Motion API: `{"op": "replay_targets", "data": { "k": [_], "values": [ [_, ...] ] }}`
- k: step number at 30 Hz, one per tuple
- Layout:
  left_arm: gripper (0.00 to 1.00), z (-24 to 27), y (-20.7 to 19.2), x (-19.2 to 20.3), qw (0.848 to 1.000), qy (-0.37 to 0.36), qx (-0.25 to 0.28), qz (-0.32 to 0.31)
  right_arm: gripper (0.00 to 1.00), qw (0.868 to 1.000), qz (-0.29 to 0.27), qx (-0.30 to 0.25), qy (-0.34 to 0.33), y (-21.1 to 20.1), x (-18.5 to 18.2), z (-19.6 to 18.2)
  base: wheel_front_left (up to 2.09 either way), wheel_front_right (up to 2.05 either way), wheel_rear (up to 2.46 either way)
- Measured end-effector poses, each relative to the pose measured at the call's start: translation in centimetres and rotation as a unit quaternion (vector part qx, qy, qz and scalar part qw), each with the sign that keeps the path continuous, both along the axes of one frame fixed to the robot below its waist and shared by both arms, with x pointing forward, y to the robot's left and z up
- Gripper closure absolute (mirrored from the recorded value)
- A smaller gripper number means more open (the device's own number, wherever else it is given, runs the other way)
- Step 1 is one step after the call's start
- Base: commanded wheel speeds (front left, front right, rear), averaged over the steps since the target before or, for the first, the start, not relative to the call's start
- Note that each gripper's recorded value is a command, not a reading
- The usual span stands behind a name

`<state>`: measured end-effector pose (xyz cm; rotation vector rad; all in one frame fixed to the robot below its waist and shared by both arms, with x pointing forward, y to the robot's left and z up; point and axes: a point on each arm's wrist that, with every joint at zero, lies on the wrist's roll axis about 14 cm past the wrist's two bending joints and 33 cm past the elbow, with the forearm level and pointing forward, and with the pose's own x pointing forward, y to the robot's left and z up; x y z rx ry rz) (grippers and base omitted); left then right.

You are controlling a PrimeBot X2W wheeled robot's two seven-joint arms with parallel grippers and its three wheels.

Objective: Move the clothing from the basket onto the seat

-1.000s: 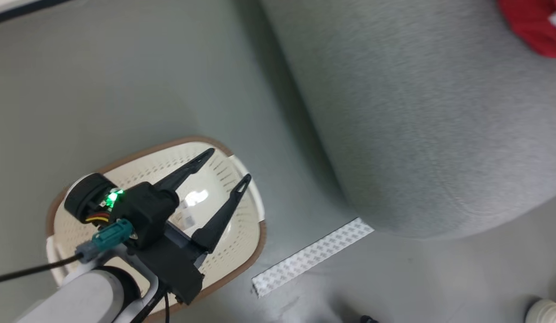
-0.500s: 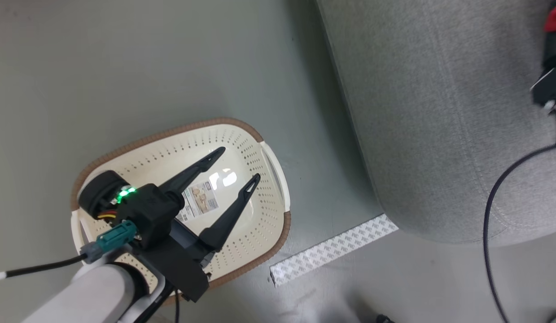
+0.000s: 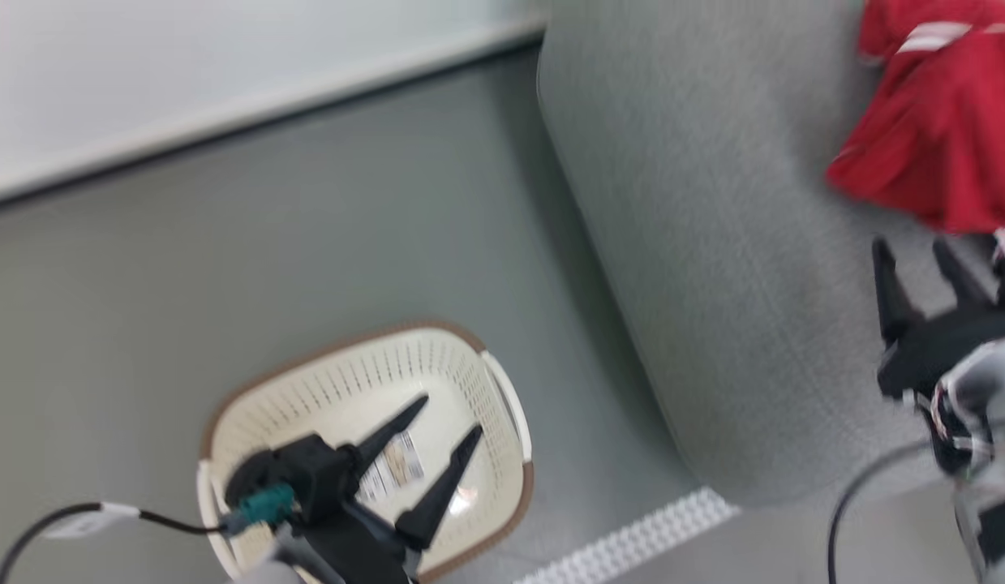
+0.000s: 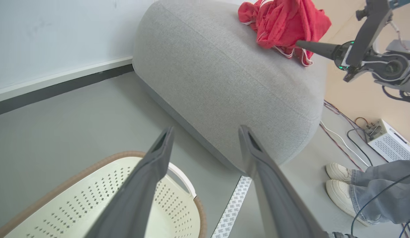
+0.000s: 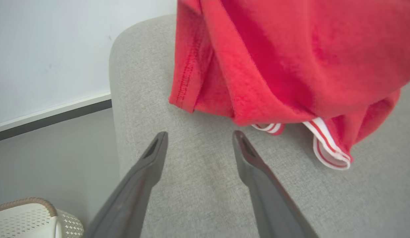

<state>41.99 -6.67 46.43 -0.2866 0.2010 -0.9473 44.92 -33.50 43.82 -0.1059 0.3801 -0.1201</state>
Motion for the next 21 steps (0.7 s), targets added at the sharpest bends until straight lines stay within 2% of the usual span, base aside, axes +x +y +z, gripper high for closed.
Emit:
{"op": "replay_targets", "data": {
  "k": [5, 11, 17, 21],
  "values": [
    [0.00, 2.0, -0.3, -2.6, 1.000, -0.005, -0.011, 0.011, 0.00, 1.000, -0.004, 0.010, -0.021, 0.3, -3.8, 2.1, 0.00, 0.00, 0.00],
    [0.00, 4.3, 0.1, -5.2, 0.999, -0.023, -0.015, 0.027, 0.00, 0.998, 0.014, 0.023, -0.057, 2.7, -7.0, 5.0, 0.00, 0.00, 0.00],
    [0.00, 6.5, 1.4, -6.8, 0.997, -0.050, -0.022, 0.060, 0.00, 0.991, 0.048, 0.027, -0.124, 6.3, -9.2, 9.0, 0.00, 0.00, 0.00],
    [0.00, 7.2, 3.5, -7.1, 0.993, -0.067, -0.018, 0.099, 0.00, 0.984, 0.074, 0.057, -0.153, 9.7, -10.0, 10.1, 0.00, 0.00, 0.00]
  ]
}}
